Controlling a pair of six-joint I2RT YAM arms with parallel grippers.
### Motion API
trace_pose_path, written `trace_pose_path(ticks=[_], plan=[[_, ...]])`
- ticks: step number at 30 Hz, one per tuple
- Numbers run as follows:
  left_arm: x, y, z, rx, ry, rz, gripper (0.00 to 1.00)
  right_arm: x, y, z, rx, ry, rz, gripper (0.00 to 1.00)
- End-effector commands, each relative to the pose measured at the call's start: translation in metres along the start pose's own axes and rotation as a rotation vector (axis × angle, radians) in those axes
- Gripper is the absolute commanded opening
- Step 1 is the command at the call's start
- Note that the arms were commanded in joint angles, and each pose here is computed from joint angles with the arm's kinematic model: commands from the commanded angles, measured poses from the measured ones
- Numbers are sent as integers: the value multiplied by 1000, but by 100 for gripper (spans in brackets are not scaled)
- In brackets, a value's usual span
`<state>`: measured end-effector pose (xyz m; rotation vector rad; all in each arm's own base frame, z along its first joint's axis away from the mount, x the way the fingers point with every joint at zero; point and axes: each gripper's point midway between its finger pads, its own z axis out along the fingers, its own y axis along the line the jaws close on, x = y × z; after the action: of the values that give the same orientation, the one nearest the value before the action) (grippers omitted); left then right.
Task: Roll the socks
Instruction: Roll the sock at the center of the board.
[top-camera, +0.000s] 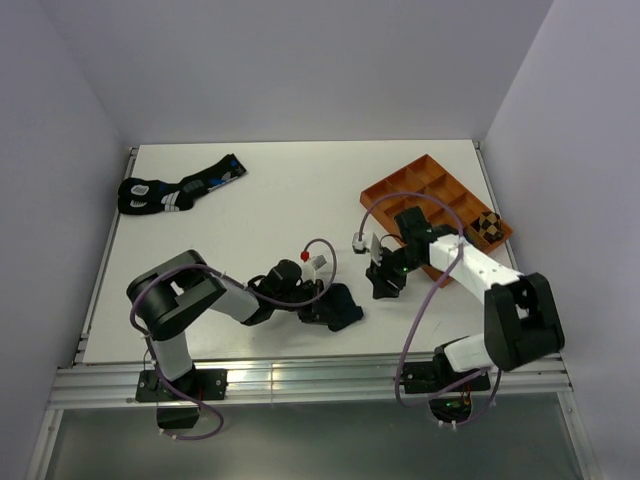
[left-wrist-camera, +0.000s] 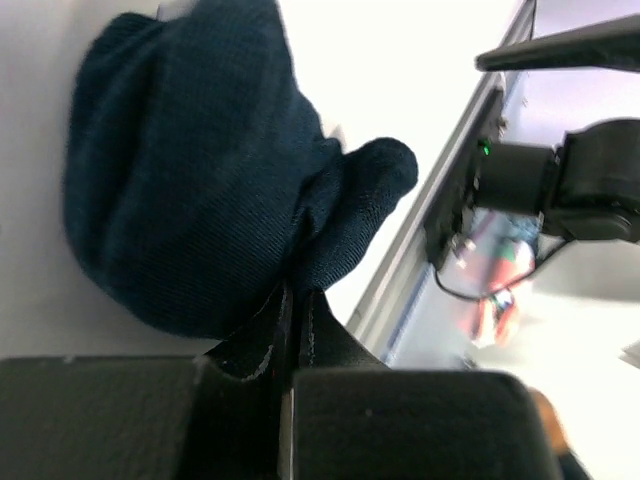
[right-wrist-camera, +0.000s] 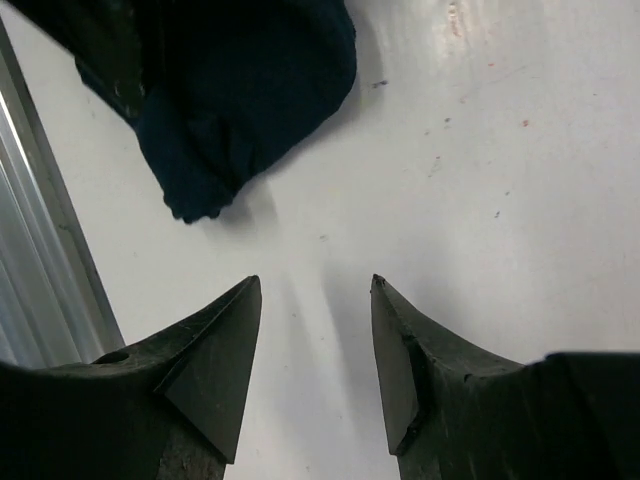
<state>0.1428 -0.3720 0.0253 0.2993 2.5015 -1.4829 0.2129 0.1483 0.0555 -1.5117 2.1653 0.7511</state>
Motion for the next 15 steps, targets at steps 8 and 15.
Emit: trace_pose_path(ticks=[8,15], plan=[[20,-6,-6,42,245,-257,0,-9,31,-5,67,-82,-384,56],[13,-3,-1,21,277,-329,0,-13,67,19,58,-88,-568,56]])
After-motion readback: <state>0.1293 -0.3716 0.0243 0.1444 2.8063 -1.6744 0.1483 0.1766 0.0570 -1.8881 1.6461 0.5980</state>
